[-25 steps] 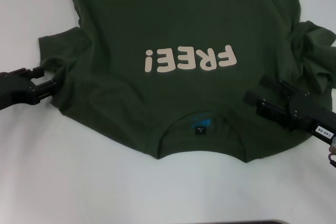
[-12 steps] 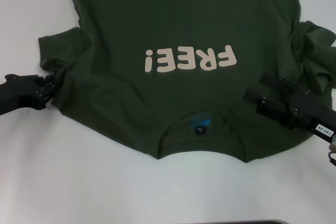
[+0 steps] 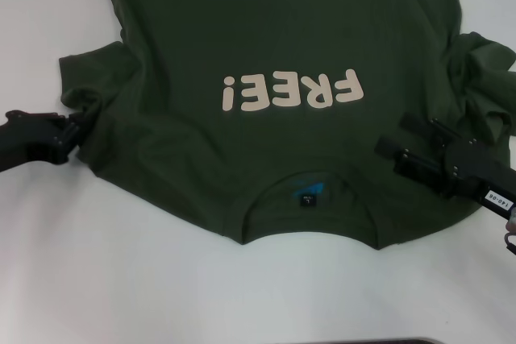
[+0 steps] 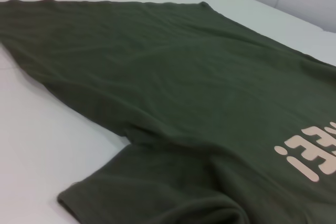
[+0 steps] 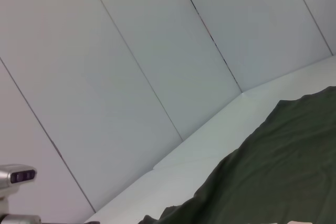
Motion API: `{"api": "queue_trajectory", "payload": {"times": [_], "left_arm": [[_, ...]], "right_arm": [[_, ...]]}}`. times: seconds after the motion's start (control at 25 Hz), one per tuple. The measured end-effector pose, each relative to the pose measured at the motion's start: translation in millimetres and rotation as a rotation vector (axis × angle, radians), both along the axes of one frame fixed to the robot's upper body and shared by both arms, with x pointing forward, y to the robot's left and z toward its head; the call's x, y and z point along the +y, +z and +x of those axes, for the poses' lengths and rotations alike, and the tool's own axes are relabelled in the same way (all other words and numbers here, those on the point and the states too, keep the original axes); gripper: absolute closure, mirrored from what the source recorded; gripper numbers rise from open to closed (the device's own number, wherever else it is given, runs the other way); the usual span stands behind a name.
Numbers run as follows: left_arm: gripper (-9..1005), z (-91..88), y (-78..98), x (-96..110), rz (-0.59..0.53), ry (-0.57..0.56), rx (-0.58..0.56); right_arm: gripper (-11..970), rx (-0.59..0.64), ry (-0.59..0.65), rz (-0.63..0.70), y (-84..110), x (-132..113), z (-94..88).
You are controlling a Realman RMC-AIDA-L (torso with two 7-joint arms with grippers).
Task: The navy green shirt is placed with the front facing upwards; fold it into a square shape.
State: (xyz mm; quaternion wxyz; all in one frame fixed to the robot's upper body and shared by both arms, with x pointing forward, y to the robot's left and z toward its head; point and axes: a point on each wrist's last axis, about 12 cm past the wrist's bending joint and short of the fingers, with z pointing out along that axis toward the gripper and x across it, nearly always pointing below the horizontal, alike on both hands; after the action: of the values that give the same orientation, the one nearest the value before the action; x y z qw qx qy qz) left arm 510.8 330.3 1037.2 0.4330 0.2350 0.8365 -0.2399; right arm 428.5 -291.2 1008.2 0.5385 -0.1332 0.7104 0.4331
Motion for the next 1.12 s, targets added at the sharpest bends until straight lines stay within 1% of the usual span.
{"api": "queue_trajectory", "payload": {"times": [0.04, 0.24, 0.32, 0.56, 0.84, 1.12], "left_arm": [[956, 0.5, 1.2, 1.3, -0.009, 0.012, -0.006], [952, 3.9, 9.8, 10.9, -0.063, 0.096, -0.059], [953, 4.7, 11.8, 12.1, -0.071, 0.107, -0.072], [954, 5.0, 16.6, 11.0, -0.080, 0.088, -0.088], [955, 3.8, 30.7, 9.1, -0.151, 0.038, -0.137], [956, 3.9, 30.2, 9.5, -0.143, 0.034, -0.129]], "right_arm": [[47, 0.000, 0.000, 0.000, 0.0, 0.0, 0.0], [47, 0.000, 0.003, 0.000, 0.1, 0.3, 0.2], [47, 0.000, 0.004, -0.001, 0.0, 0.4, 0.2], [48, -0.001, 0.005, 0.003, 0.3, 0.8, 0.0], [47, -0.006, 0.009, 0.009, 1.1, 1.1, -0.3], [47, -0.006, 0.009, 0.009, 1.3, 1.2, -0.4]]}}
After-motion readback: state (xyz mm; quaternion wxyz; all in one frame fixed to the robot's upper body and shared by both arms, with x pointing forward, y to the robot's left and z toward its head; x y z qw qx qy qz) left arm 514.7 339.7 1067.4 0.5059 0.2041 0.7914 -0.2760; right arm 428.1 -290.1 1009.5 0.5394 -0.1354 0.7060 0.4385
